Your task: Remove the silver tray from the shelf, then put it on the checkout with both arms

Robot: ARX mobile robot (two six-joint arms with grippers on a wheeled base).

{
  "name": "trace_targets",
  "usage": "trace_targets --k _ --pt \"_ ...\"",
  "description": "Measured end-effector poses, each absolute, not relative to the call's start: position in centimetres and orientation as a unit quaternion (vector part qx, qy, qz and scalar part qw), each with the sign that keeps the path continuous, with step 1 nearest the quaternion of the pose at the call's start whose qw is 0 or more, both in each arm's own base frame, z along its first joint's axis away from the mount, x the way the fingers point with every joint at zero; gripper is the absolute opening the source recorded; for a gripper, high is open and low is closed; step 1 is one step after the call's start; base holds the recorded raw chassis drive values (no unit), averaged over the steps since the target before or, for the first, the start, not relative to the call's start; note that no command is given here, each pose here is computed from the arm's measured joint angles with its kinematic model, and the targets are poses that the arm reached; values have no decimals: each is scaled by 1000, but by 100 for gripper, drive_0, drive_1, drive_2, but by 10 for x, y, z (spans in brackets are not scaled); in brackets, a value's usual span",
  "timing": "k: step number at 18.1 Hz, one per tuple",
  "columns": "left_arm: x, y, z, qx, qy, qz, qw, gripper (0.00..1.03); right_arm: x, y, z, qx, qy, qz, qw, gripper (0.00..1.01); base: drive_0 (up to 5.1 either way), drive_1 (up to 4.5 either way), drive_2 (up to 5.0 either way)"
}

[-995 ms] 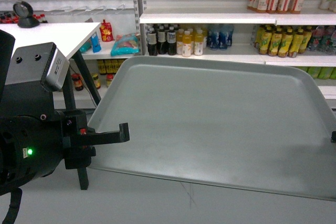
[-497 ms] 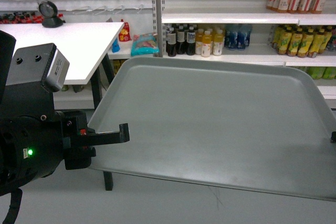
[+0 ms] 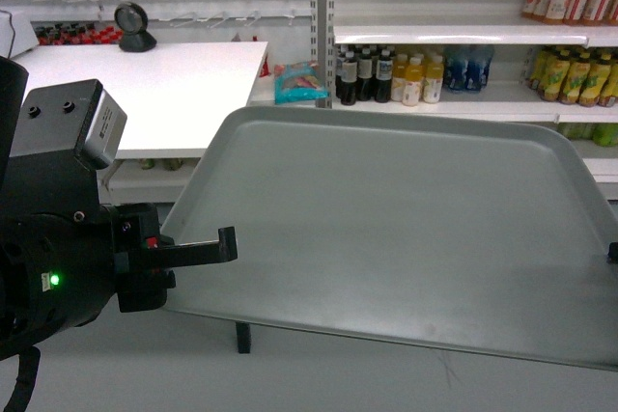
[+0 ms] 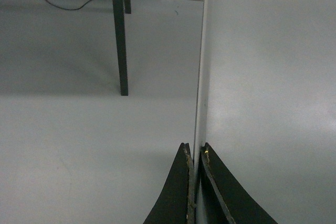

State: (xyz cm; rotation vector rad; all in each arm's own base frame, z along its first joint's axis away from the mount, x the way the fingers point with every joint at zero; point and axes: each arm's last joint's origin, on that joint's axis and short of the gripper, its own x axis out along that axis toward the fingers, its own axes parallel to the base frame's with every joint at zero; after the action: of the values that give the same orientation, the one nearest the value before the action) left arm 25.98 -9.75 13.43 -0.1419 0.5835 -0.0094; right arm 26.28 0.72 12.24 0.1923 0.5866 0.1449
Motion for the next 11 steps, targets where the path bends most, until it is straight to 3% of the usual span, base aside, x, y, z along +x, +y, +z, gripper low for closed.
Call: trace_targets --k 11 --pt "260 -97 134 -70 287 -4 955 3 263 7 123 94 286 72 951 3 -501 245 245"
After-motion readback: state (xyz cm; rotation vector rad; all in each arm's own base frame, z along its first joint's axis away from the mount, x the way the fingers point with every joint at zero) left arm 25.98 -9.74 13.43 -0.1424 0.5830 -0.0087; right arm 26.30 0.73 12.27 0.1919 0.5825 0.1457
